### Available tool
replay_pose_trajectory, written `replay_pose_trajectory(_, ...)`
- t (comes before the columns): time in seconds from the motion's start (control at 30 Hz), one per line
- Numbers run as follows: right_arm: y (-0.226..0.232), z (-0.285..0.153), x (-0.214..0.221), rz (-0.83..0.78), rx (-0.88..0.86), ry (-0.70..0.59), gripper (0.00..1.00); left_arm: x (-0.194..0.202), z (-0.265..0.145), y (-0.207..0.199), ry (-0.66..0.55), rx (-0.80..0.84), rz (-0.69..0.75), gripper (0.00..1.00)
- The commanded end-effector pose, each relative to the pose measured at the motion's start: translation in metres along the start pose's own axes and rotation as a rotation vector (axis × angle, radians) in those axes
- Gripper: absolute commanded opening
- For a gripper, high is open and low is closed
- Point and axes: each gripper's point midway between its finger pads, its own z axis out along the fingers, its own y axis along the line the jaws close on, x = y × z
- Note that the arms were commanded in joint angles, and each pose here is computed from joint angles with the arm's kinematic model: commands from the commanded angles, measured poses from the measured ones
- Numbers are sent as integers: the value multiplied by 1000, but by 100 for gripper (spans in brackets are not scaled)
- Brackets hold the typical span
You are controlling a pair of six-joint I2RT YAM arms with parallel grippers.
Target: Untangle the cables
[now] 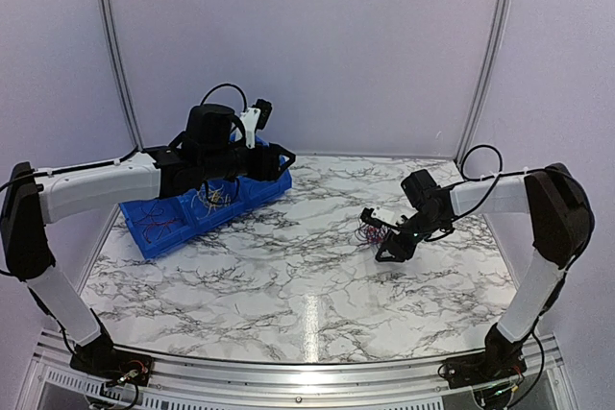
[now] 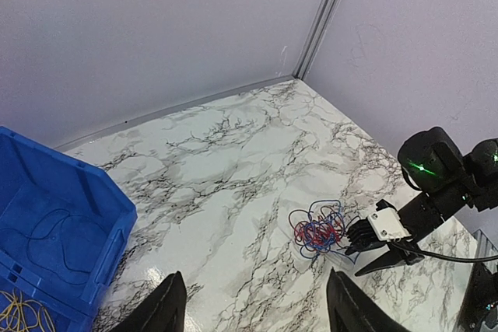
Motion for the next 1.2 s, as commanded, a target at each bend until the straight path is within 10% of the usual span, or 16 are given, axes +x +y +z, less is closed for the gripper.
replay_pose_trajectory(0.0,-14,1,-10,12,62,4,40,-8,3,-2,-19,2,-3,63)
replay_pose_trajectory(0.3,8,0,-24,-56,11,-8,0,1,7,-2,14,-47,44,56)
replay_pose_trajectory(0.47,60,-48,-68,-187,-112,-133,0,0,-4,-18,0,-122,215,58)
replay_pose_trajectory(0.8,103,-157,-151,-328,-182,-338,0,1,-104,-60,-268,114,26,58)
replay_pose_trajectory(1.17,124,-137,-156,-370,-325,-405,0,52,-125,-87,-302,174,-43,59)
